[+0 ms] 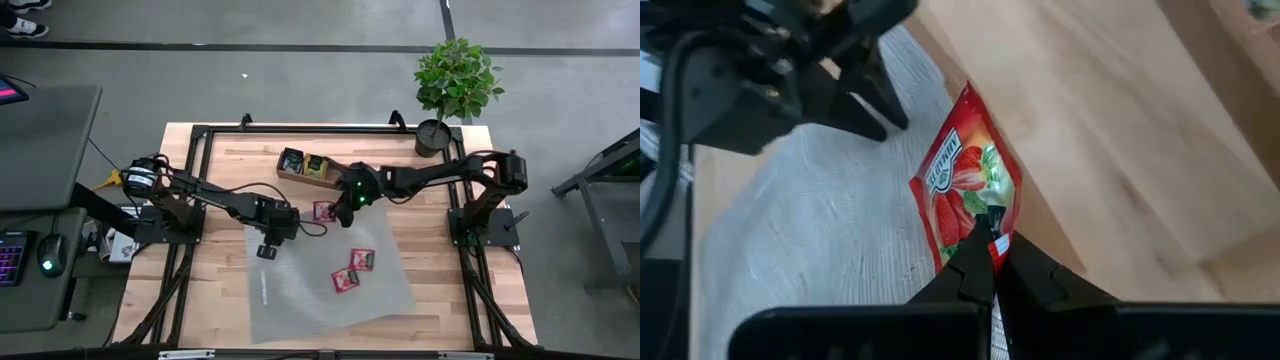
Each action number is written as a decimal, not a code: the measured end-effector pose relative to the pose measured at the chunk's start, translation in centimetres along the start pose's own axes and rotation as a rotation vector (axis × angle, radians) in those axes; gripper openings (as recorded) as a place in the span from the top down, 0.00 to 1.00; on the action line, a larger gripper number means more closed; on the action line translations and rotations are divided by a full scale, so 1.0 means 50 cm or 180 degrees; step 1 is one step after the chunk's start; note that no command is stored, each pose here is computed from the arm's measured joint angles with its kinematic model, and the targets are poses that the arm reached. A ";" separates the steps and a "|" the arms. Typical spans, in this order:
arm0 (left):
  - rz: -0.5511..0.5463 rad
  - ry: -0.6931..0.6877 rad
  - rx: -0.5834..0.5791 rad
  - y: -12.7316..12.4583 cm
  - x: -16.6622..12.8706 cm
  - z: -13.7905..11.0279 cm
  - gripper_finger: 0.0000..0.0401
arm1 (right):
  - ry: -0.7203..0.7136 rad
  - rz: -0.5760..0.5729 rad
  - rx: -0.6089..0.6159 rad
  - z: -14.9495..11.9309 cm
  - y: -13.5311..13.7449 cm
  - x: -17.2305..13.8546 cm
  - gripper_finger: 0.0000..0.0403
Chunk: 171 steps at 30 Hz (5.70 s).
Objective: Pick & Place Tea
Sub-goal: Put the red tea bag into the right section of the wooden organizer
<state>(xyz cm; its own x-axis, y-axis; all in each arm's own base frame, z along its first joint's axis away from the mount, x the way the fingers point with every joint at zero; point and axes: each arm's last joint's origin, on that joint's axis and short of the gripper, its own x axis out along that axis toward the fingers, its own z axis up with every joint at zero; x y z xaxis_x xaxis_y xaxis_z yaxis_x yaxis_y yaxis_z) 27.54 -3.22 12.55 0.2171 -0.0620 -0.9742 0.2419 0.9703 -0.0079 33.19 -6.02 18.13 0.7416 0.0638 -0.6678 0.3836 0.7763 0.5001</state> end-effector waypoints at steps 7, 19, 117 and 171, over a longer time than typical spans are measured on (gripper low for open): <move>-0.0015 0.0003 -0.0003 0.000 0.000 0.000 0.73 | 0.0056 -0.0096 0.0006 -0.003 -0.004 -0.007 1.00; -0.0038 0.0007 -0.0003 -0.001 0.000 -0.001 0.73 | 0.0029 -0.0034 -0.0008 0.000 -0.002 -0.007 0.99; 0.0931 -0.3197 -0.0436 0.058 -0.264 -0.148 0.73 | 0.2409 -0.1170 -0.1819 0.321 -0.098 0.009 1.00; 0.0916 -0.3191 -0.0453 0.058 -0.264 -0.148 0.73 | 0.2652 -0.1298 -0.2263 0.294 -0.090 0.037 1.00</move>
<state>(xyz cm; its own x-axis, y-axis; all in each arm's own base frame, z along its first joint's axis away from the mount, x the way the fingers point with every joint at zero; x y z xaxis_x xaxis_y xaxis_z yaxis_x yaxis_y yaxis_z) 18.37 2.17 23.73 0.9475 0.0731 -0.3112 -0.0424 0.9936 0.1045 40.93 -18.62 22.76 -0.0570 -0.0844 -0.9948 -0.0802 0.9936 -0.0797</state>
